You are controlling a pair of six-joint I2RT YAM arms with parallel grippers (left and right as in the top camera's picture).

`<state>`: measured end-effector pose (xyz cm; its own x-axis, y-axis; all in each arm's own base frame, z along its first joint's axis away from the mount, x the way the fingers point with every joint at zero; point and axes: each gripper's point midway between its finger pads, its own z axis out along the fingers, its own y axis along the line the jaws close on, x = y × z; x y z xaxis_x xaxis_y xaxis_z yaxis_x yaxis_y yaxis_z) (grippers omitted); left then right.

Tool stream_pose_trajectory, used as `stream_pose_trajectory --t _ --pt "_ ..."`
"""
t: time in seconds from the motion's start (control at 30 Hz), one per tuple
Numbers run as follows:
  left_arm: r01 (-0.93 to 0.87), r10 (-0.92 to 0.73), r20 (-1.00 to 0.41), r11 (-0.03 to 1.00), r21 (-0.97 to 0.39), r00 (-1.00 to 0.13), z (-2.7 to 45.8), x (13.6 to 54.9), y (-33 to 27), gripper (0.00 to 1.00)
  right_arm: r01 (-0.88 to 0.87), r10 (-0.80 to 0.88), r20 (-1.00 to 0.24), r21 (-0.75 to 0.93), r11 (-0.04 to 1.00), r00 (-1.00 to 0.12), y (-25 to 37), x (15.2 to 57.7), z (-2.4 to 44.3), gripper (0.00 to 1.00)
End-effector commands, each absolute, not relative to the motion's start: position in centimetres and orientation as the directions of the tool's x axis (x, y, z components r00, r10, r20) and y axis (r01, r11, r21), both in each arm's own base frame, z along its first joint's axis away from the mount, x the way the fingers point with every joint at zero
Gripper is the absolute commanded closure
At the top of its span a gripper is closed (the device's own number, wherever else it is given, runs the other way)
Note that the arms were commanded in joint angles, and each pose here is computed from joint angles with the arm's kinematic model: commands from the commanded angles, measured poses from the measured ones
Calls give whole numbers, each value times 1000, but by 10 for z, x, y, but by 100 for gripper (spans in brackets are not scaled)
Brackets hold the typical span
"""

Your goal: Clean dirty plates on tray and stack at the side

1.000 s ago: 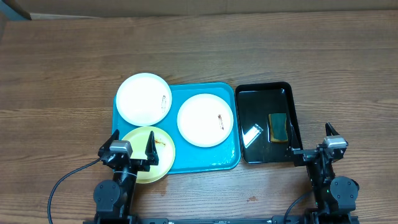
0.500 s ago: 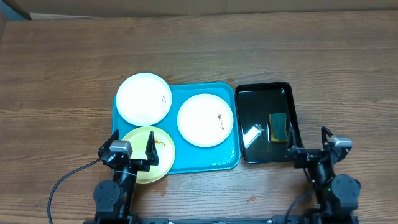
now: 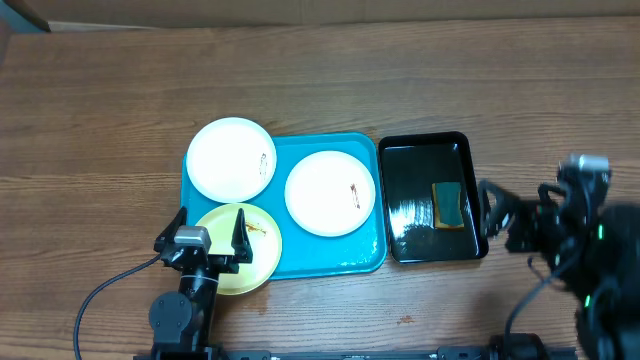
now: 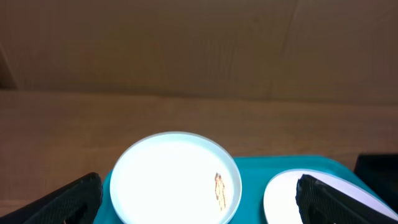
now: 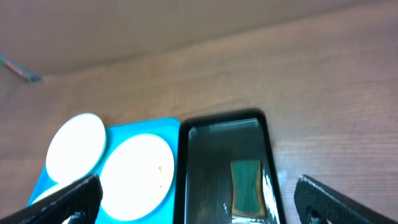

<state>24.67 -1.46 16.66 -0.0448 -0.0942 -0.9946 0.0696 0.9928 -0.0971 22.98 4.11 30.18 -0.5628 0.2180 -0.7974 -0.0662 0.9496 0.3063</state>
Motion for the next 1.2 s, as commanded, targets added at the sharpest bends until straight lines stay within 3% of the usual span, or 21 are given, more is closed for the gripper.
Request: stream_pose_trajectory --t 0.0,0.17,0.4,0.57,0.73,0.8,1.03,1.17 --pt "106 -63 -998 992 -61 12 180 246 -20 0 -61 195 -728 309 949 -657 46 247 304 0" --pt "256 -64 -996 966 -45 64 209 238 -45 0 -80 185 -592 393 916 -784 66 253 275 0" --pt "277 -10 -998 961 8 62 293 227 -49 0 -14 181 -436 408 913 -881 69 269 234 0" --pt "376 67 -981 926 -7 -184 332 249 -66 0 58 184 -336 352 934 -923 59 274 203 0" --pt "416 80 -823 887 -199 -562 341 275 -82 0 88 180 -254 337 937 -950 59 271 186 5" --pt "408 77 -744 871 -274 -664 339 285 -88 0 81 166 -234 334 939 -958 63 269 181 8" --pt "305 18 -478 791 -531 -878 306 325 -112 0 47 102 -173 293 955 -980 79 251 154 14" --pt "232 19 -352 787 -572 -936 271 336 -114 0 115 153 -150 237 965 -977 72 247 136 14"
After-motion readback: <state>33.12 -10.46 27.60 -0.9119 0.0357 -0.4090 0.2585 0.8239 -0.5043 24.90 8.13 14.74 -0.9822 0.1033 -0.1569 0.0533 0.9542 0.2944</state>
